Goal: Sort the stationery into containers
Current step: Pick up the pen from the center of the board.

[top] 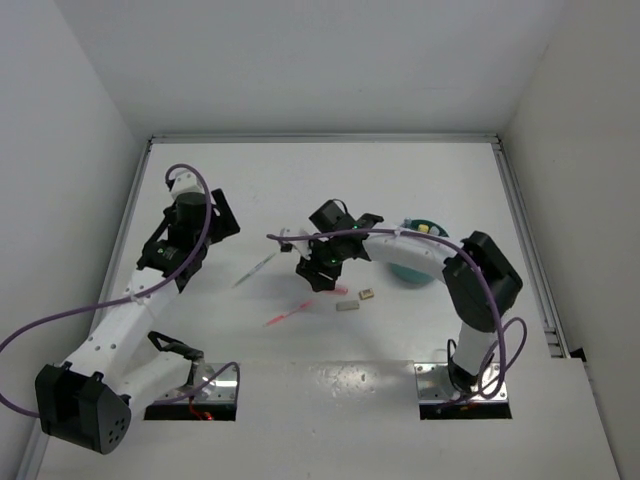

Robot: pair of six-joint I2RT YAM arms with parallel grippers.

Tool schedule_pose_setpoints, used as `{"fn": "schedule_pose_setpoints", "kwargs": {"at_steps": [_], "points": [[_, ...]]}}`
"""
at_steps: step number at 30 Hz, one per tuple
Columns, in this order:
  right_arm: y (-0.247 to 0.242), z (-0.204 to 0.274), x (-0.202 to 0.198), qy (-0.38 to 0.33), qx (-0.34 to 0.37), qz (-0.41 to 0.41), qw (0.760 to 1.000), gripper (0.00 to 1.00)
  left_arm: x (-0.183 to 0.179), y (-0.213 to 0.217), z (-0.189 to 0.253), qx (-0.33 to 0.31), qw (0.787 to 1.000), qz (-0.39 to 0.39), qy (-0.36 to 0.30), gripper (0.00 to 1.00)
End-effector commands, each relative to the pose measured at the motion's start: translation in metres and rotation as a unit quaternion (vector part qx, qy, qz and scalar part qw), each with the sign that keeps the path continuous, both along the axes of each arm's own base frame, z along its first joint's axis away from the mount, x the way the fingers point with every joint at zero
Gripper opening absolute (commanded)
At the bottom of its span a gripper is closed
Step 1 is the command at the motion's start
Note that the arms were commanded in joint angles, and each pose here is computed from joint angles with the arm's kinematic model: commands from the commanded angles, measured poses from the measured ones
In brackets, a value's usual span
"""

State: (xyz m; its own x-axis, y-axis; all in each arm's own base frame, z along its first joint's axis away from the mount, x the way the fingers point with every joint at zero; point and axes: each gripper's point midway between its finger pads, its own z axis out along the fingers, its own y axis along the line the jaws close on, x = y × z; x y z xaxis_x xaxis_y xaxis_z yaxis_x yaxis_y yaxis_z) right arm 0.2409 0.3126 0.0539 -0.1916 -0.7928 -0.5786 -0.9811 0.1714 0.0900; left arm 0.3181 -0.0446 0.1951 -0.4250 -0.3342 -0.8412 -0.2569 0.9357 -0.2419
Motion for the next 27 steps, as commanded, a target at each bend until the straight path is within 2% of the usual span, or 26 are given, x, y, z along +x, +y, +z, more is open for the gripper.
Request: {"fn": "schedule_pose_setpoints", "kwargs": {"at_steps": [1, 10, 15, 21, 25, 27], "points": [[0.017, -0.005, 0.013, -0.017, -0.020, -0.027, 0.999, 0.55, -0.001, 0.009, 0.013, -0.002, 0.999, 0.030, -0.019, 0.82], [0.006, -0.038, 0.019, -0.035, -0.096, -0.050, 0.994, 0.55, -0.001, 0.006, 0.013, -0.006, 1.000, 0.022, -0.018, 0.82], [0.002, -0.042, 0.026, -0.050, -0.108, -0.059, 0.991, 0.55, -0.001, 0.007, 0.012, -0.002, 1.000, 0.020, -0.017, 0.82], [-0.004, -0.060, 0.021, -0.034, -0.129, -0.057, 0.989, 0.55, 0.000, 0.004, 0.010, -0.003, 1.000, 0.015, -0.012, 0.82], [-0.005, -0.063, 0.020, -0.031, -0.133, -0.056, 0.989, 0.53, 0.000, 0.004, 0.010, -0.003, 1.000, 0.015, -0.012, 0.82], [-0.005, -0.063, 0.020, -0.031, -0.133, -0.056, 0.989, 0.49, 0.000, 0.003, 0.009, -0.006, 1.000, 0.011, -0.012, 0.82]]}}
